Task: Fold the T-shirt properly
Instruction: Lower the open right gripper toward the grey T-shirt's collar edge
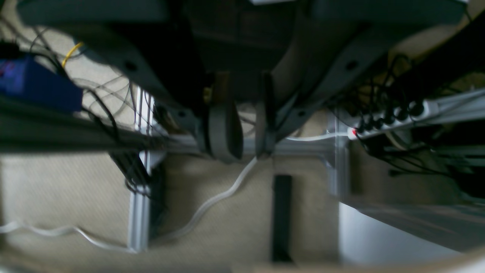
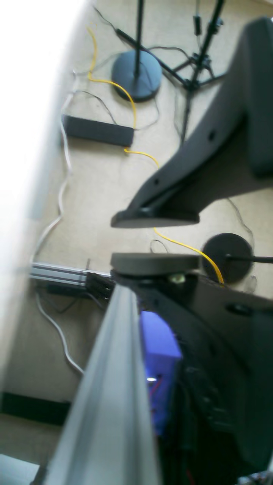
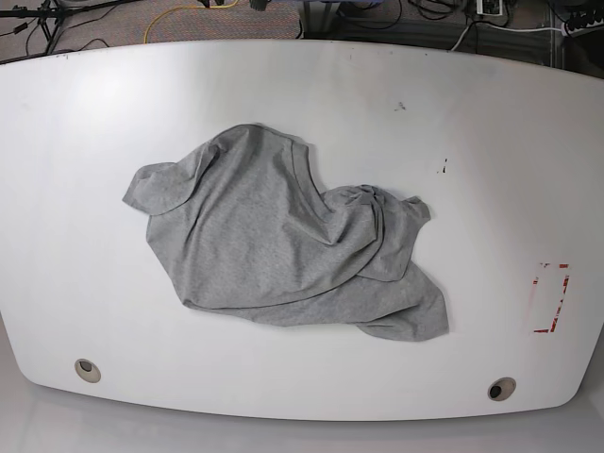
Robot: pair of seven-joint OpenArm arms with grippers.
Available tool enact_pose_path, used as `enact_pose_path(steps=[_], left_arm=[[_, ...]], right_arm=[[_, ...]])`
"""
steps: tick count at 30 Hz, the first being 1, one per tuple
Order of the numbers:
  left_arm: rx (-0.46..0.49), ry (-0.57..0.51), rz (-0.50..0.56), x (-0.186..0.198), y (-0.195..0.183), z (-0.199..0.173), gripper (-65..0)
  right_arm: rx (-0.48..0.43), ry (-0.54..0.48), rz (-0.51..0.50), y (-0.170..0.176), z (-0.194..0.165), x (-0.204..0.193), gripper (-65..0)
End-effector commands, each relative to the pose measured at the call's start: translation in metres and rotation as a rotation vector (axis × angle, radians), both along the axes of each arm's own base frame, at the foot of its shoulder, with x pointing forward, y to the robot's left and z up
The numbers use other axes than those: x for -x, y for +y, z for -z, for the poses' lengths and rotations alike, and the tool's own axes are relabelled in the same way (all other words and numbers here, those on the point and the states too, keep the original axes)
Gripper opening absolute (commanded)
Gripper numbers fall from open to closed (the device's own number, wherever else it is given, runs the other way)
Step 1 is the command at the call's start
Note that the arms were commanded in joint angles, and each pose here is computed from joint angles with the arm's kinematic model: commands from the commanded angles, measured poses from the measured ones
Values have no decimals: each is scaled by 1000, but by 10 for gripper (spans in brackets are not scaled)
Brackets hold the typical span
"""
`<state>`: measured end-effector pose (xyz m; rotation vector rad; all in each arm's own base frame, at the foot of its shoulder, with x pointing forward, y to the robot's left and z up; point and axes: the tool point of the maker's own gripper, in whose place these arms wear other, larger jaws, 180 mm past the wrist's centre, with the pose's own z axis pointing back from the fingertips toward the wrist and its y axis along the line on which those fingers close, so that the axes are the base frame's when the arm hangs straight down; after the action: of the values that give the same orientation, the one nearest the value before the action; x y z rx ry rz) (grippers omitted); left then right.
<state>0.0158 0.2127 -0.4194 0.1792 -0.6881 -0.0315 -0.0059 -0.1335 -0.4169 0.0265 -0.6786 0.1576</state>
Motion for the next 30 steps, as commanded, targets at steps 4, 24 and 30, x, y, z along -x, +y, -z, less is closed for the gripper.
enact_pose_path(steps=[4,24,30], left_arm=[[-4,-30,10,-1,-1,-12,-540],[11,-141,19,-32,-11,-36,-489],[-14,-189,7,-45,-2,-50,-543]], right_arm=[[8,-27,3,-3,-14,-6,-539],[29,-125,-10,-4,-39,-36,-541],[42,-132,-16,-9,-43,-33,-538]])
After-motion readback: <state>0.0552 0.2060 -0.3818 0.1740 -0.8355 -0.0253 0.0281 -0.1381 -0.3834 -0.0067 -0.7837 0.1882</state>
